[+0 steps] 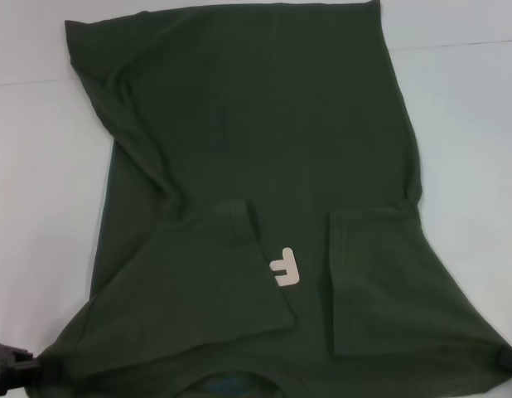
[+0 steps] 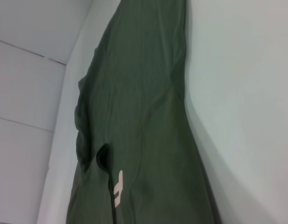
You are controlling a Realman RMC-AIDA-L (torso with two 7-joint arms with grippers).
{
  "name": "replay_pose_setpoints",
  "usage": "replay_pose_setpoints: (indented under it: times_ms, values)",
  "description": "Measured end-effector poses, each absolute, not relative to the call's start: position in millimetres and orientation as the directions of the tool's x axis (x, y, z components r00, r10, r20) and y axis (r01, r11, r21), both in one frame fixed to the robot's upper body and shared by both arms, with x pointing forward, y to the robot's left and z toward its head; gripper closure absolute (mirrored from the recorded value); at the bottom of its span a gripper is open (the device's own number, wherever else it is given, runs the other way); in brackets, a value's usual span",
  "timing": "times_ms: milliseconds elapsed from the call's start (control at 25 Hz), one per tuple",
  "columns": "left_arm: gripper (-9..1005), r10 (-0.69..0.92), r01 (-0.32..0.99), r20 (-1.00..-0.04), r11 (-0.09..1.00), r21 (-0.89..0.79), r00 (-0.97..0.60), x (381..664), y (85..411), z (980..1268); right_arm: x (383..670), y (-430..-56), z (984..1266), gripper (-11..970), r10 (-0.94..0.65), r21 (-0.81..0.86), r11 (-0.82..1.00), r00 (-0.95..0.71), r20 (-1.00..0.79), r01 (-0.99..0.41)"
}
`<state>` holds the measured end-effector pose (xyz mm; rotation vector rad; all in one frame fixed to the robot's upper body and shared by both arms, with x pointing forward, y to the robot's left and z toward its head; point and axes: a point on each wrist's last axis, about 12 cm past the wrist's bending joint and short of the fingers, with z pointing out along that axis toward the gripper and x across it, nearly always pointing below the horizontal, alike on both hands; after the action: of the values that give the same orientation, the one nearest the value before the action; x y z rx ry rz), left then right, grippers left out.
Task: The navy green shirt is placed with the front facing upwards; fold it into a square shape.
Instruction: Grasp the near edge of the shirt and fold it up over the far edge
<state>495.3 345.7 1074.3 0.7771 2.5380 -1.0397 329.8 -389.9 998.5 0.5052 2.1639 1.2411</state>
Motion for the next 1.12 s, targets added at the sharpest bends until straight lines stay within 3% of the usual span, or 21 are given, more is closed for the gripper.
replay_pose_setpoints:
  times_ms: [240, 680, 1120]
  values:
    - [932, 0.353, 0.574, -0.458, 0.589, -0.568, -0.816, 487, 353, 1077, 317, -392, 1001, 934, 0.602, 0.872, 0.490, -0.730, -0.323, 0.018]
    - [936, 0.245, 0.611, -0.581, 0.522, -0.596, -0.776, 476, 364, 1088, 334, -392, 1011, 933, 0.578, 0.875, 0.479, -0.726, -0.373, -0.069]
    - [937, 0.204, 0.599, -0.598, 0.538, -0.593, -0.775, 470, 374, 1092, 330, -396, 1020, 931, 0.577, 0.873, 0.469, -0.703, -0.414, -0.129]
